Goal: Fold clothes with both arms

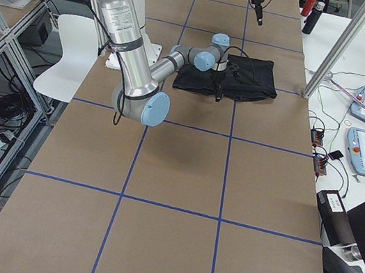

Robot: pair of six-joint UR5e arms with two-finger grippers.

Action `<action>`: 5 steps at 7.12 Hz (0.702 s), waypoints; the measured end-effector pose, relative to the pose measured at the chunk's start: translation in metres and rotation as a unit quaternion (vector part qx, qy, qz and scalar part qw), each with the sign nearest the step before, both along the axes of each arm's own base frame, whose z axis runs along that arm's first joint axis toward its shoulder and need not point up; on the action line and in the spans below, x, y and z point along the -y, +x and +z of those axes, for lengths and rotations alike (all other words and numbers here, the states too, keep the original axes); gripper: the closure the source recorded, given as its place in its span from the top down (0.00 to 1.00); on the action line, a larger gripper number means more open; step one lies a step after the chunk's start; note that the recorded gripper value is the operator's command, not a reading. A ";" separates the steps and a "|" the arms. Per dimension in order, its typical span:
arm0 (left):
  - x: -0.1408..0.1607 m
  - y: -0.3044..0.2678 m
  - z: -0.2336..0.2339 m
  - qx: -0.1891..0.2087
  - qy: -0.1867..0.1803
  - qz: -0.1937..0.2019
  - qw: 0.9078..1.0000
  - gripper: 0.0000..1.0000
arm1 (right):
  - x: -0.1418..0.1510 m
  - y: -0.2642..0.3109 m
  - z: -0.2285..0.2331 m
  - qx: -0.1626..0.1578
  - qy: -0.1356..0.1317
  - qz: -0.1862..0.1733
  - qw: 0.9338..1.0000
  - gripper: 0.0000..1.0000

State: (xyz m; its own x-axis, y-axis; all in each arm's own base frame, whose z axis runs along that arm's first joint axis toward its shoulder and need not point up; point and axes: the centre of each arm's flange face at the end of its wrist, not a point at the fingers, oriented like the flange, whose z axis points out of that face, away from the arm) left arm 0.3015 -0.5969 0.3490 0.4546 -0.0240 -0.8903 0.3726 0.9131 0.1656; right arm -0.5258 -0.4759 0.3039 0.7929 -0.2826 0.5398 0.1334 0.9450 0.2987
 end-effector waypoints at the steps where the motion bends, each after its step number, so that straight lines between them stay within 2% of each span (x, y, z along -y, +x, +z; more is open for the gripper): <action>1: 0.000 0.000 0.001 0.001 0.000 0.000 1.000 1.00 | 0.006 0.004 -0.011 0.007 0.003 0.004 1.000 1.00; 5: -0.001 0.000 0.002 0.001 -0.001 0.000 1.000 1.00 | 0.032 -0.012 -0.053 0.018 0.016 0.008 1.000 1.00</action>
State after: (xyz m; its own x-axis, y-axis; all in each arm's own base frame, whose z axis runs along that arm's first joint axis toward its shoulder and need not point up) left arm 0.3012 -0.5963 0.3509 0.4566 -0.0248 -0.8894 0.3716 0.9136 0.1653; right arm -0.5380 -0.5081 0.2506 0.7776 -0.2875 0.5591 0.1067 0.9368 0.3333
